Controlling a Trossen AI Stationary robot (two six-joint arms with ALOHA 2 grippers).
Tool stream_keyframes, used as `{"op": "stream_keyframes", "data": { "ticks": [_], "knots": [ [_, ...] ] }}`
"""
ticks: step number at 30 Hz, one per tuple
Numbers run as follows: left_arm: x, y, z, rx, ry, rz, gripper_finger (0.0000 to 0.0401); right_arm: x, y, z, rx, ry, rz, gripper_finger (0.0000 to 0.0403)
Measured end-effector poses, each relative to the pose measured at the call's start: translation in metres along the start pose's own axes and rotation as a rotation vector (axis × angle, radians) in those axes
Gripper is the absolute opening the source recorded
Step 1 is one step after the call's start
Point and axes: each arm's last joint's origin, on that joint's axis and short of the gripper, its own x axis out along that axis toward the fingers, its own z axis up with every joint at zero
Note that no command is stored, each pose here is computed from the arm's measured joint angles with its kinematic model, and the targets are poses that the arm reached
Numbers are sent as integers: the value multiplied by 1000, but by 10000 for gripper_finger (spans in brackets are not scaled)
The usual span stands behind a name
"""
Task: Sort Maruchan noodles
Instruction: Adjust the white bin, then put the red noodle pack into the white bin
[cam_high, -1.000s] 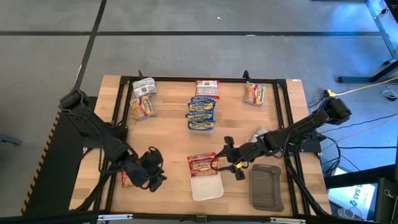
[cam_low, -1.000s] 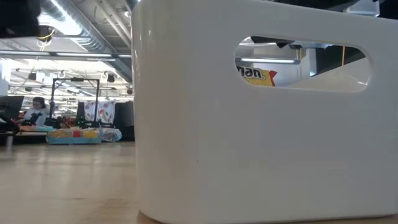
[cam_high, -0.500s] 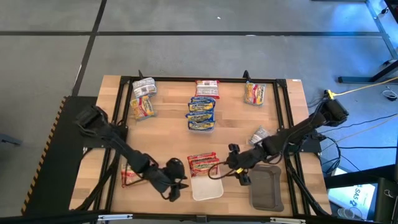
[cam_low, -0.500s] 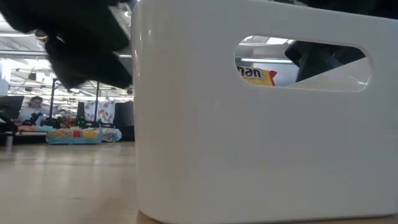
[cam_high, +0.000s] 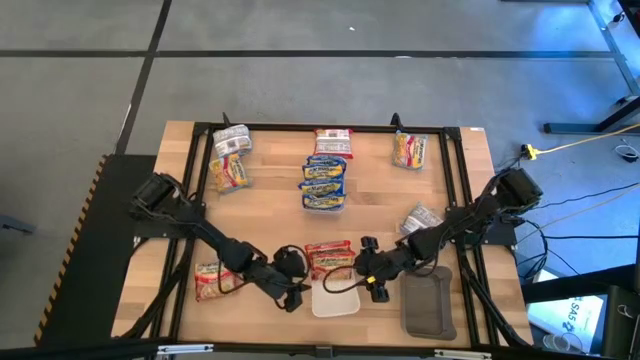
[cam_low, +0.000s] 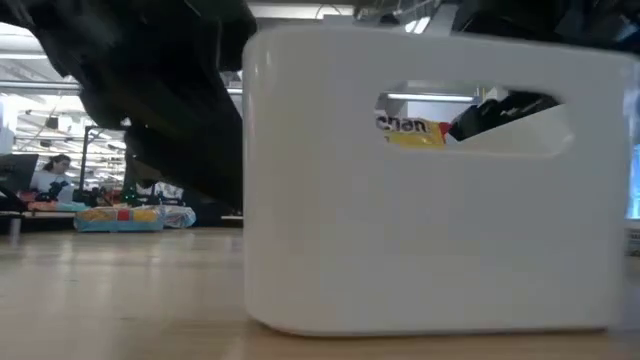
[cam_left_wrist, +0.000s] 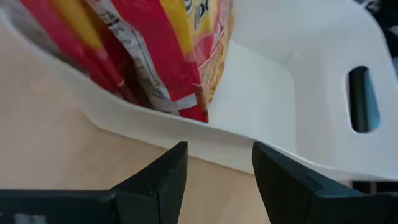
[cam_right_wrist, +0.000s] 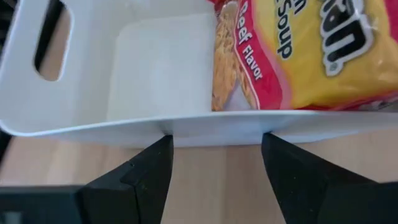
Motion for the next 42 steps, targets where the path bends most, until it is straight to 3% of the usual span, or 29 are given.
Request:
{"op": "stream_keyframes", "data": {
  "ticks": [11, 14, 19, 28, 35, 42],
  "knots": [
    [-13, 28, 21, -16, 42, 206, 175, 0, -23, 5, 44, 4, -175, 234],
    [-30, 25, 28, -42, 48, 194, 175, -10, -27, 11, 23, 28, -215, 234],
    [-52, 18, 23, -112, 176, 127, 175, -33, -25, 20, -19, 69, -227, 234],
    [-100, 2, -6, -404, 467, 125, 175, -44, -21, 28, -7, 19, -145, 234],
    [-138, 0, -29, -590, 585, 263, 175, -42, -10, 30, -19, -23, -68, 234],
    [-157, 13, -62, -525, 637, 524, 175, -44, 12, 28, -56, -68, -11, 234]
  ]
}}
